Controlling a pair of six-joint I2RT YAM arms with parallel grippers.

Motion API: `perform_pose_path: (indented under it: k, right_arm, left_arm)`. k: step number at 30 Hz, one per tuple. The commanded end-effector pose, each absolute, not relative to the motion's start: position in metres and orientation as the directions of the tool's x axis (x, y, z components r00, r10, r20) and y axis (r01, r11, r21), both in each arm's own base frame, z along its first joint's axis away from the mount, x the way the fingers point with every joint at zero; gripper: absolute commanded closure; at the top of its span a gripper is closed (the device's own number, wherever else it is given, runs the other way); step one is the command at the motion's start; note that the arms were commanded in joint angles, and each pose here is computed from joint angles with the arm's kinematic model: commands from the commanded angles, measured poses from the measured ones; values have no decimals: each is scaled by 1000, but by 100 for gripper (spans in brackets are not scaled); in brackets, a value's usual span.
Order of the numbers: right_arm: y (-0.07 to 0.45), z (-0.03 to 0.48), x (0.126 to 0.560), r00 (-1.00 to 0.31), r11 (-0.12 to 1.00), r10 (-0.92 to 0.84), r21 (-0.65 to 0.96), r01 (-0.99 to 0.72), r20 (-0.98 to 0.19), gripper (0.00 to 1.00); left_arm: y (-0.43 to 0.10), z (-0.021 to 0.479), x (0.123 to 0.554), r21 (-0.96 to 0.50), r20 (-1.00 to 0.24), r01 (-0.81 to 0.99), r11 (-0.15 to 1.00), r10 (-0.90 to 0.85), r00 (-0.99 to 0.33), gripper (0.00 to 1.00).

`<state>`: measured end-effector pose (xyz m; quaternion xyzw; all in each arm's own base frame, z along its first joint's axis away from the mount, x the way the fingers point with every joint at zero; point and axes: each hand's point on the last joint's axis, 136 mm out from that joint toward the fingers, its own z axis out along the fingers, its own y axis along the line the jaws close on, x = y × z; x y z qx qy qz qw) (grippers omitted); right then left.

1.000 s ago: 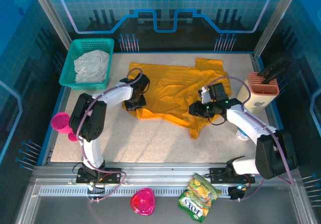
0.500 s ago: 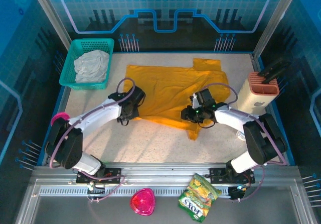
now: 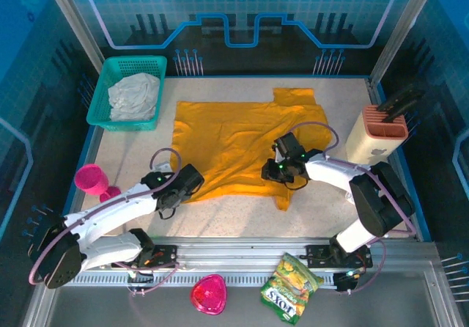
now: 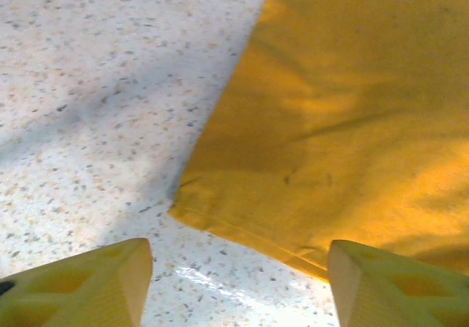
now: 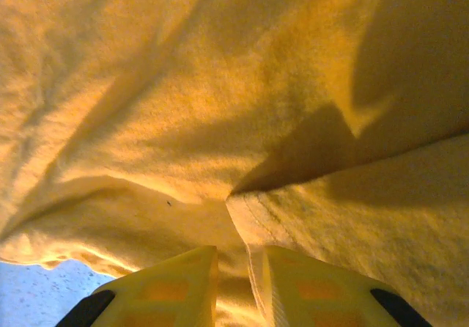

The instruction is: Fold and stack the t-shirts

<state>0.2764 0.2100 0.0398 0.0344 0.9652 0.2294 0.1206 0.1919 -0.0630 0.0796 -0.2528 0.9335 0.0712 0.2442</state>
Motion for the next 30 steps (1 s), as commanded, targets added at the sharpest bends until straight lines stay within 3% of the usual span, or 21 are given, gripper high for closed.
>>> perform_pose_path:
  k: [1, 12, 24, 30]
  right_arm:
    - [198, 44, 267, -968, 949, 52, 315, -30, -246, 75]
    - [198, 42, 270, -957, 993, -102, 21, -112, -273, 75]
    - [220, 21, 281, -961, 988, -156, -59, -146, -228, 72]
    - [216, 21, 280, -959, 985, -159, -101, -138, -234, 84]
  left_arm:
    - [-53, 86, 192, 35, -532, -536, 843, -439, -725, 30]
    - [-97, 98, 293, 47, -555, -431, 901, -335, -761, 26]
    - [-138, 57, 394, 58, -448, -311, 949, -253, -857, 30]
    - [-147, 22, 415, 105, -387, -293, 950, -233, -892, 32]
